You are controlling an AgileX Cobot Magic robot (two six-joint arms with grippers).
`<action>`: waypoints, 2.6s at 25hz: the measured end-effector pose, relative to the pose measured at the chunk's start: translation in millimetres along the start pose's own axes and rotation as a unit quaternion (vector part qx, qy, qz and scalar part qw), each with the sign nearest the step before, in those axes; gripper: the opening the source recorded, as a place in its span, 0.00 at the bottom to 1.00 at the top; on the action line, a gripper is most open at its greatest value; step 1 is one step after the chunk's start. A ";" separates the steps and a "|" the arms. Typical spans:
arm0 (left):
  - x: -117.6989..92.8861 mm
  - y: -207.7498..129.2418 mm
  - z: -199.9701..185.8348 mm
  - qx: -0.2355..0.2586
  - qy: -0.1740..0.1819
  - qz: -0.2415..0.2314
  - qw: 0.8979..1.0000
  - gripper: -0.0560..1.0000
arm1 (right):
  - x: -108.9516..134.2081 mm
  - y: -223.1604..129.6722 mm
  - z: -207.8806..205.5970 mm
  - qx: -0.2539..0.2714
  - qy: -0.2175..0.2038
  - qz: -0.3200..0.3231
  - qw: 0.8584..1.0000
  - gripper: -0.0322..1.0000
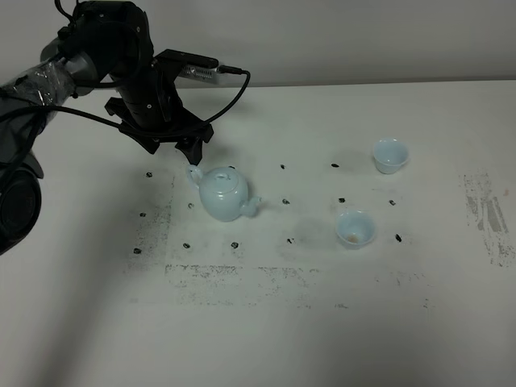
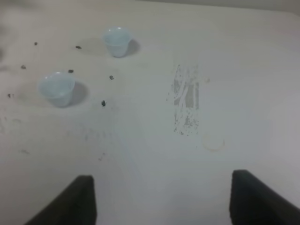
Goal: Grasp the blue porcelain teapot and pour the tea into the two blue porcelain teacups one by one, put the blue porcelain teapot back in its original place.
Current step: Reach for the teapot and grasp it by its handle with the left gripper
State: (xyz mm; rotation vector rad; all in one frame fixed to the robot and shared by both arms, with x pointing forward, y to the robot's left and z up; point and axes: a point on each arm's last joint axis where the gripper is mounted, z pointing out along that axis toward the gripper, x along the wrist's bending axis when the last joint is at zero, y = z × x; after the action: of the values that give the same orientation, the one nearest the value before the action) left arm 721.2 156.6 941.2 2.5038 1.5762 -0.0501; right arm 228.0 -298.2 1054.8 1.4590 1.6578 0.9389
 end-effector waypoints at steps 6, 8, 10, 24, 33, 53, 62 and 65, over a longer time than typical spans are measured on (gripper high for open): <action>-0.2 0.0 0.0 0.000 -0.001 0.000 1.000 0.12 | 0.0 0.0 0.0 0.000 0.000 0.000 1.000 0.59; -1.5 0.3 0.0 -0.002 -0.008 -0.002 1.000 0.12 | 0.0 0.0 0.0 0.000 0.000 0.000 1.000 0.59; -1.9 0.4 0.0 -0.002 -0.010 -0.003 1.000 0.12 | 0.0 0.0 0.0 0.000 0.000 0.000 1.000 0.59; -2.5 -5.4 -5.9 0.005 -0.004 -0.012 1.000 0.12 | 0.0 0.0 0.0 0.000 0.000 0.000 1.000 0.59; -7.5 -18.7 -25.0 0.010 -0.004 -0.012 1.000 0.12 | 0.0 0.0 0.0 0.000 0.000 0.000 1.000 0.59; -42.0 -107.4 -171.8 -0.073 0.030 0.021 0.997 0.12 | 0.0 -0.1 -0.1 0.000 0.000 0.000 1.000 0.59; -38.9 -92.2 -160.1 -0.128 0.032 0.021 0.991 0.12 | 0.0 -0.1 -0.1 0.000 0.000 0.000 1.000 0.59; -22.5 -79.3 -136.1 -0.135 0.031 -0.010 0.990 0.12 | 0.0 -0.1 -0.1 0.000 0.000 0.000 1.000 0.59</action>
State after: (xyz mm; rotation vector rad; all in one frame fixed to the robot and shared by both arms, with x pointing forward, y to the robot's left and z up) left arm 630.9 193.2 1067.0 2.3009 1.5161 0.2260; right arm 227.9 -298.2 1054.8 1.4584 1.6570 0.9391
